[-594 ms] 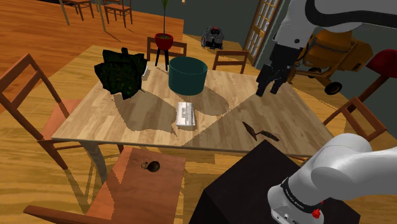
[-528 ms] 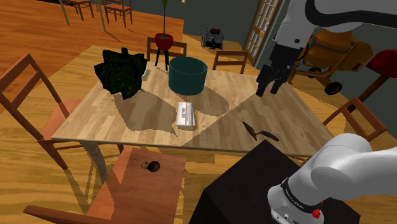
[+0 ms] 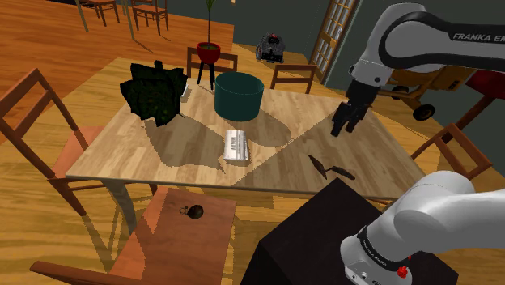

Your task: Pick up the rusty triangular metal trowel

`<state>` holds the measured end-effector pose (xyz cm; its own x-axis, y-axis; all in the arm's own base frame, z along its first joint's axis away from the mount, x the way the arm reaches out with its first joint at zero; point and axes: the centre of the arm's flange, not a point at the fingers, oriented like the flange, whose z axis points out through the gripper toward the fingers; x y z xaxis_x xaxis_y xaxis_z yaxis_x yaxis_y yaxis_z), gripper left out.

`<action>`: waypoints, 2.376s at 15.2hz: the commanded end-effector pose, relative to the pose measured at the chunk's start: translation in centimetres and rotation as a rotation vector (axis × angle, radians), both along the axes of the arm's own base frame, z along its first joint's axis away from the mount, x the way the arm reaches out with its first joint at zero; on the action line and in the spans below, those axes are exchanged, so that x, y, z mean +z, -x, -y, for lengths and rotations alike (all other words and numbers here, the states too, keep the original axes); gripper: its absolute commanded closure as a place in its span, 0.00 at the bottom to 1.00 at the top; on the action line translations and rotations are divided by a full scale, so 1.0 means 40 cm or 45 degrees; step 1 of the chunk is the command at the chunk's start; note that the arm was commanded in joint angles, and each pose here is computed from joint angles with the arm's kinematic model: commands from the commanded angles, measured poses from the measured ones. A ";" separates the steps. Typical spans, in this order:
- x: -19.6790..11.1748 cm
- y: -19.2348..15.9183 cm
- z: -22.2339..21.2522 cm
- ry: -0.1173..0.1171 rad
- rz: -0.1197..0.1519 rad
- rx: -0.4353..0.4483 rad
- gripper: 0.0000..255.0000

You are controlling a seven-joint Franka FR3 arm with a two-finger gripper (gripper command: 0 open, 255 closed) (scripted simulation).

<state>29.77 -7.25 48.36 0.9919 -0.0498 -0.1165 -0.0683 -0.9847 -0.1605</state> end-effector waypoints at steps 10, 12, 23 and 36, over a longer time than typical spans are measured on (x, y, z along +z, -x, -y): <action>-0.272 0.027 0.244 -0.021 0.051 0.087 0.00; -0.322 0.029 0.288 -0.025 0.060 0.102 0.00; -0.598 0.021 0.528 -0.046 0.110 0.187 0.00; -0.831 0.008 0.639 -0.056 0.133 0.227 0.00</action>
<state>29.50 -32.93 15.79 0.9913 0.1310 -0.0110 0.1262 -0.9715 -0.2006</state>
